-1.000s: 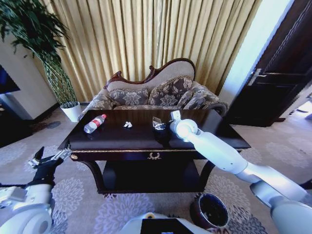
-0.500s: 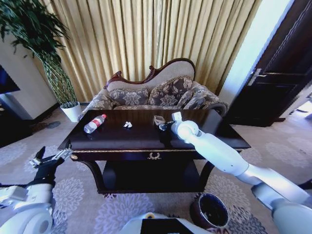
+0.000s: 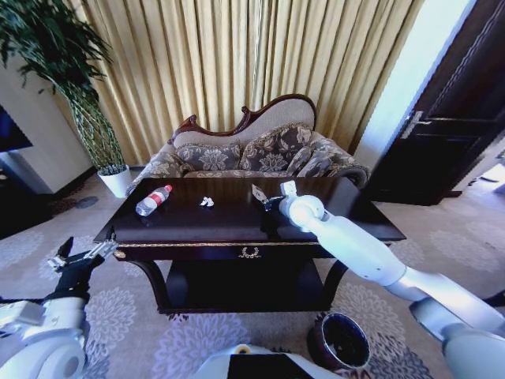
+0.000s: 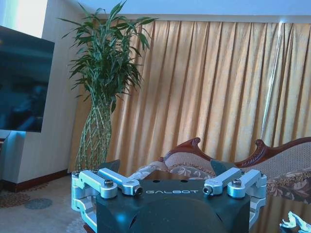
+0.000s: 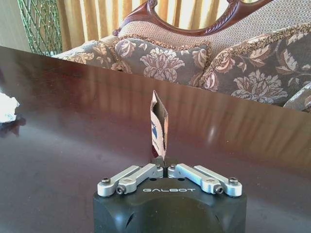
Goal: Move to the front of the table and place the trash on the table into the trash bin.
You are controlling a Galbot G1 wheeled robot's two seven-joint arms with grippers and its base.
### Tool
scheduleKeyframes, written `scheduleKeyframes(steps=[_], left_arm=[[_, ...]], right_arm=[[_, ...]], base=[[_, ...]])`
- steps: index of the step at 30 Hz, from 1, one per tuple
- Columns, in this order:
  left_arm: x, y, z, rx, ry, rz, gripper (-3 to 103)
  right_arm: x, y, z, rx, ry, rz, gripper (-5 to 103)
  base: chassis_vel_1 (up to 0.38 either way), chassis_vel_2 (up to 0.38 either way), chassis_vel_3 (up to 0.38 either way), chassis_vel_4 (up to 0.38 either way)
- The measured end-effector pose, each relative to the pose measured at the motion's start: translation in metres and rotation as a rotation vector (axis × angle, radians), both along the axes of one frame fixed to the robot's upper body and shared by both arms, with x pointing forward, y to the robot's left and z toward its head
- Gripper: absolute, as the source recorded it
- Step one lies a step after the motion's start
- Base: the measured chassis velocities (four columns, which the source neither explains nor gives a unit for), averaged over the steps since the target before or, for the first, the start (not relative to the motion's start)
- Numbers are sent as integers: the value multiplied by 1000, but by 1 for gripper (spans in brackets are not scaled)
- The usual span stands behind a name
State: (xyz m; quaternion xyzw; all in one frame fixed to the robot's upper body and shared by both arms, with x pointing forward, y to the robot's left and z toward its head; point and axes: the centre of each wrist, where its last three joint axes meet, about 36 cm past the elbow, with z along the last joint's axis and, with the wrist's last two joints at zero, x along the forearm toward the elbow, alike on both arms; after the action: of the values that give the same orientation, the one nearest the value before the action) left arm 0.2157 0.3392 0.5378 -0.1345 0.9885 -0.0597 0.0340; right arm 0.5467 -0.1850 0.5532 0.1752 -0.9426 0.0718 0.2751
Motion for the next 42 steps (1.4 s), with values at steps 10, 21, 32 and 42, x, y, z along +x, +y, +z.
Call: scheduleKeyframes(steps=[10, 21, 32, 42], left_arm=[[0, 0, 0, -1, 1, 0, 100], [1, 1, -2, -2, 3, 0, 100], [5, 5, -4, 3, 6, -8, 100], [15, 16, -11, 15, 18, -26, 100]], right_arm=[[-1, 1, 0, 5, 0, 6, 0], [-10, -12, 8, 140, -145, -19, 0], [-48, -81, 27, 141, -308, -89, 0], [-95, -154, 0, 114, -380, -240, 0]], base=[[0, 0, 0, 0], [0, 0, 0, 0], [0, 0, 0, 0], [0, 0, 0, 0]])
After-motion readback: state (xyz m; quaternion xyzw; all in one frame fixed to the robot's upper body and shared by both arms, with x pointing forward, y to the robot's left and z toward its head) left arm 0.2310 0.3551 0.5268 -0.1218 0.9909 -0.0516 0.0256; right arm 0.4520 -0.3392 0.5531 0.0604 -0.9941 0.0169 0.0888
